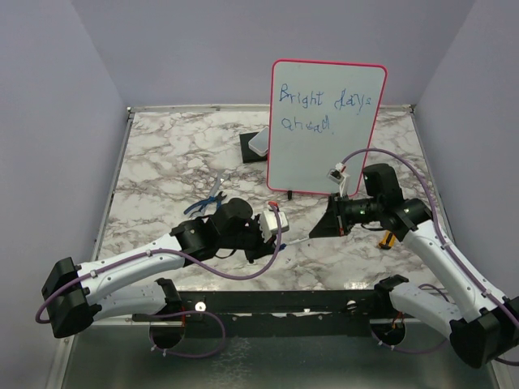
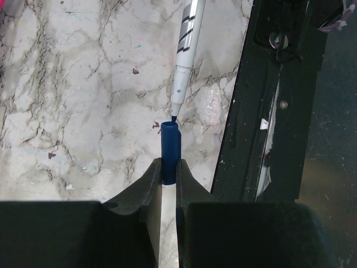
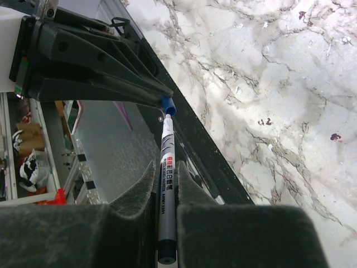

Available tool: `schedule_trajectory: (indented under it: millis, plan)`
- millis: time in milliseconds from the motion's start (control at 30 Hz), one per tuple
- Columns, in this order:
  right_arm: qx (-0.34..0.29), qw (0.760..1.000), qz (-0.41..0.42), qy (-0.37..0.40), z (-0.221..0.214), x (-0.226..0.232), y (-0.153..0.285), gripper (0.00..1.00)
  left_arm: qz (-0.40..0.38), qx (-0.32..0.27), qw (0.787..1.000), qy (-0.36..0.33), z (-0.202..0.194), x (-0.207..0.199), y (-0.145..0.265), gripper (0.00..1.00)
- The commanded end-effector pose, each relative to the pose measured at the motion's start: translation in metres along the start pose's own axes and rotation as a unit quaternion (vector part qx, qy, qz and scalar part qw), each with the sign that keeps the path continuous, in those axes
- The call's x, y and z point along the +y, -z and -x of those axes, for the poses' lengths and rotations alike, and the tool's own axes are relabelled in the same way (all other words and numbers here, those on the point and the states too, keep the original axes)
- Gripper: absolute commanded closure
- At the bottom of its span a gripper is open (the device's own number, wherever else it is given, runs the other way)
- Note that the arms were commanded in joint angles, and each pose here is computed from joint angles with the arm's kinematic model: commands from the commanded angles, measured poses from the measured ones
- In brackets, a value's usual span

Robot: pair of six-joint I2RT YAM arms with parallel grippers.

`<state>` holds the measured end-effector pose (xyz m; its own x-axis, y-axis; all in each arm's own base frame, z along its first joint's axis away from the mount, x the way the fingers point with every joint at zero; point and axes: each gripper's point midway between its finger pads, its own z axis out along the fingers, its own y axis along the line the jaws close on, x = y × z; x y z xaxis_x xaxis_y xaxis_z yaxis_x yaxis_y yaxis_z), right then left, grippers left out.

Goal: Write a sentence on the whiteboard
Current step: Insert the whiteboard marker without the cap into the pen cap.

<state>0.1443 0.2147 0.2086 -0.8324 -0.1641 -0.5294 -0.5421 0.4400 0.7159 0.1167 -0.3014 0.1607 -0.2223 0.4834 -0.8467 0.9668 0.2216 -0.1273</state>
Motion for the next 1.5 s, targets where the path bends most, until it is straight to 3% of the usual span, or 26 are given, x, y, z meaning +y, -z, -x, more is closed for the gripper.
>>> schedule_trajectory:
  millis: [0, 1467]
  plan:
    - [0.013, 1.0, 0.007, -0.01, -0.006, -0.002, -0.001, 0.99, -0.022, -0.013, 1.0, -0.011, 0.006, -0.01, 0.003, 1.0]
    - [0.04, 0.996, 0.076, -0.033, -0.011, 0.006, -0.013, 0.99, -0.044, -0.048, 0.997, -0.033, 0.027, -0.021, 0.009, 1.0]
